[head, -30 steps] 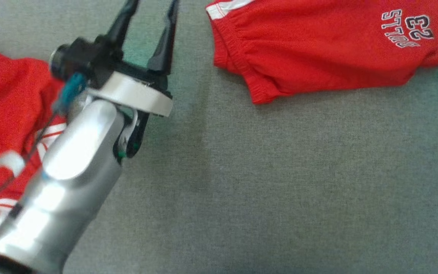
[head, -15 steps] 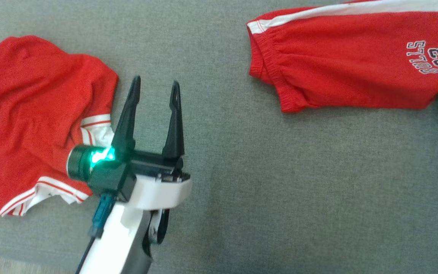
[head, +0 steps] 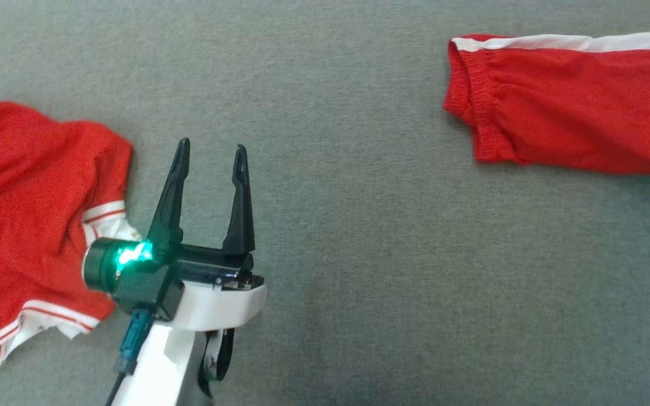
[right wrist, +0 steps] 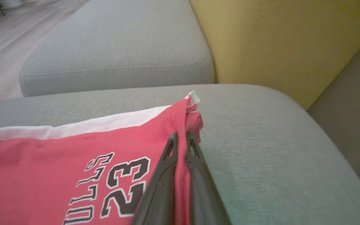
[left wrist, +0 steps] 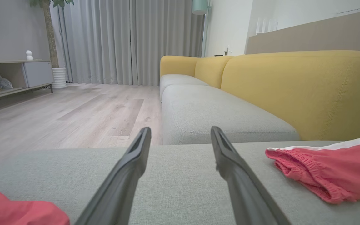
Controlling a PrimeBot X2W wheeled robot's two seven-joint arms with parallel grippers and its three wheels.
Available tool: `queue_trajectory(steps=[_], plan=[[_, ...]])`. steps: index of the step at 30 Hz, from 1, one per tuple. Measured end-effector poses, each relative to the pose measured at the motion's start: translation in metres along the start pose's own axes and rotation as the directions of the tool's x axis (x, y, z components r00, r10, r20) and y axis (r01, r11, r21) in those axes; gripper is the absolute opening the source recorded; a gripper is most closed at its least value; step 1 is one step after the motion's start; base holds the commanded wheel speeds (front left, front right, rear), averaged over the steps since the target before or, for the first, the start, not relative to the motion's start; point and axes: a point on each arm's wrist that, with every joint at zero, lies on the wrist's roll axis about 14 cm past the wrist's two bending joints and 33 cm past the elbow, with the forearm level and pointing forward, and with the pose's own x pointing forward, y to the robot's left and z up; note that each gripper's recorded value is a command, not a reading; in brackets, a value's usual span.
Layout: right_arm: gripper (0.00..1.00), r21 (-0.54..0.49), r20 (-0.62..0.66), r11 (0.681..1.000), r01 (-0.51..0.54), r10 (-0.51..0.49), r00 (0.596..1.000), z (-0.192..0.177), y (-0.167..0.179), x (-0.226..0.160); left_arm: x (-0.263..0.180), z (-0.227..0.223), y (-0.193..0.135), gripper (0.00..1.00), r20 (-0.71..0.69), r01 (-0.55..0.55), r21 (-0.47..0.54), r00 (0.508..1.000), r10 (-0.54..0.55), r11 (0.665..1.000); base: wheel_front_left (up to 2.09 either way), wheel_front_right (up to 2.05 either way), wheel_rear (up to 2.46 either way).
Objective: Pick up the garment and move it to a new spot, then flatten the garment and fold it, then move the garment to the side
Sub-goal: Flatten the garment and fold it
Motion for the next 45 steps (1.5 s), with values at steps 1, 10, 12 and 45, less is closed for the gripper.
queue_trajectory(steps=[1,10,12,45], plan=[[0.0,0.0,0.012,1.0,0.008,-0.008,1.0,0.003,-0.004,-0.003,0.0,-0.001,-0.002,1.0,-0.002,0.01,-0.001,1.0,-0.01,1.0,0.0,0.0,0.0],[0.0,-0.008,0.149,0.999,-0.051,0.051,0.988,0.046,0.017,-0.01,-0.001,0.001,-0.013,1.0,0.001,0.052,-0.006,0.999,-0.052,0.999,0.0,0.0,0.0],[0.0,-0.009,0.192,0.994,-0.106,0.106,0.976,0.061,0.039,-0.009,-0.002,0.002,-0.012,1.0,0.001,0.049,-0.004,0.999,-0.049,0.999,0.0,0.0,0.0],[0.0,0.063,0.28,0.91,-0.41,0.378,0.882,0.018,0.192,-0.074,-0.047,0.019,0.002,1.0,0.014,-0.04,-0.041,0.999,0.041,0.998,0.0,0.0,0.0]])
